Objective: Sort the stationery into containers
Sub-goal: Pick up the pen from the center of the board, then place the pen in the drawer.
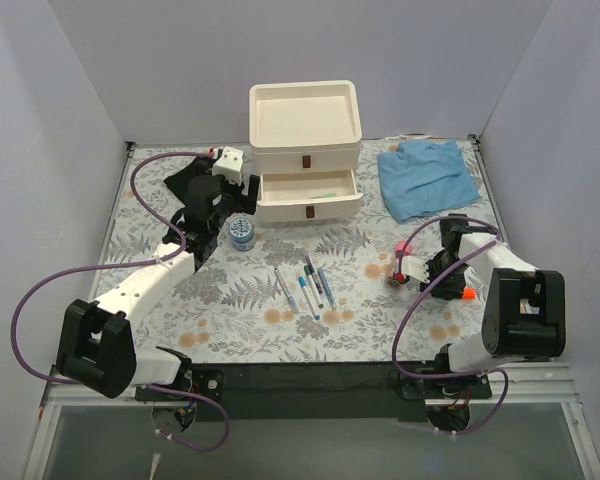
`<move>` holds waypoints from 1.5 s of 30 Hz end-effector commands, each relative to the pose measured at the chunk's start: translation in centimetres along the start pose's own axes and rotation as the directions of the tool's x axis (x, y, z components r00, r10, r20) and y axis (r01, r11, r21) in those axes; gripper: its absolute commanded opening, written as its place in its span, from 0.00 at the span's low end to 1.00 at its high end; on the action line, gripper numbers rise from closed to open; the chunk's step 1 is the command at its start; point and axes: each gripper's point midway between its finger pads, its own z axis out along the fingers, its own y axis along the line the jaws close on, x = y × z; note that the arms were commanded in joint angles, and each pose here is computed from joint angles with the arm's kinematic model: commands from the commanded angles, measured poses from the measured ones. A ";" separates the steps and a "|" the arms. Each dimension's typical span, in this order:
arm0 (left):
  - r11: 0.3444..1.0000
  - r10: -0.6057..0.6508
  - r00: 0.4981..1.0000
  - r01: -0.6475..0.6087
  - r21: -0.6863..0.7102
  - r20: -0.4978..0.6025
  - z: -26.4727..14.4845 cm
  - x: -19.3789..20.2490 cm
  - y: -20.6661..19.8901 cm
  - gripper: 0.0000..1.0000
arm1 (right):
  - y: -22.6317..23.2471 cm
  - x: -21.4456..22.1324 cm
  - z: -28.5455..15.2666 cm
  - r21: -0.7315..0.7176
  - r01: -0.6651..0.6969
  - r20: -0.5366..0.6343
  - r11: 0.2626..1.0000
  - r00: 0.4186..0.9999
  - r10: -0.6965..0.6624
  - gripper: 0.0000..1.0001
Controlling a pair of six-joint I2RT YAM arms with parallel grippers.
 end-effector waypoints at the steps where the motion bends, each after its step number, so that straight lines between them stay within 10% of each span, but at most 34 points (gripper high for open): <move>1: 1.000 -0.003 0.998 0.003 -0.013 0.056 -0.2 -2.1 0.8 0.88 | -3.2 -2.1 -5.5 0.157 -0.027 0.107 0.987 0.994 0.010 0.10; 9: 0.999 -0.003 0.997 0.005 -0.034 0.073 -0.8 -2.0 1.6 0.88 | -10.3 -9.6 -20.5 0.546 -0.024 0.305 0.837 0.937 -0.171 0.10; 16: 0.999 -0.024 0.996 0.027 -0.039 0.082 -1.3 -2.3 1.7 0.88 | -13.5 -19.7 -25.0 0.577 -0.073 0.469 0.813 0.845 -0.257 0.10; 38: 0.995 -0.009 0.996 0.018 -0.095 0.089 -1.7 -2.7 2.8 0.90 | -19.4 -34.7 -18.7 0.521 0.077 0.489 0.850 0.789 -0.371 0.13; 45: 0.994 -0.009 0.996 0.019 -0.107 0.088 -1.5 -2.6 3.0 0.92 | -20.6 -35.7 -18.4 0.530 0.020 0.510 0.848 0.791 -0.338 0.41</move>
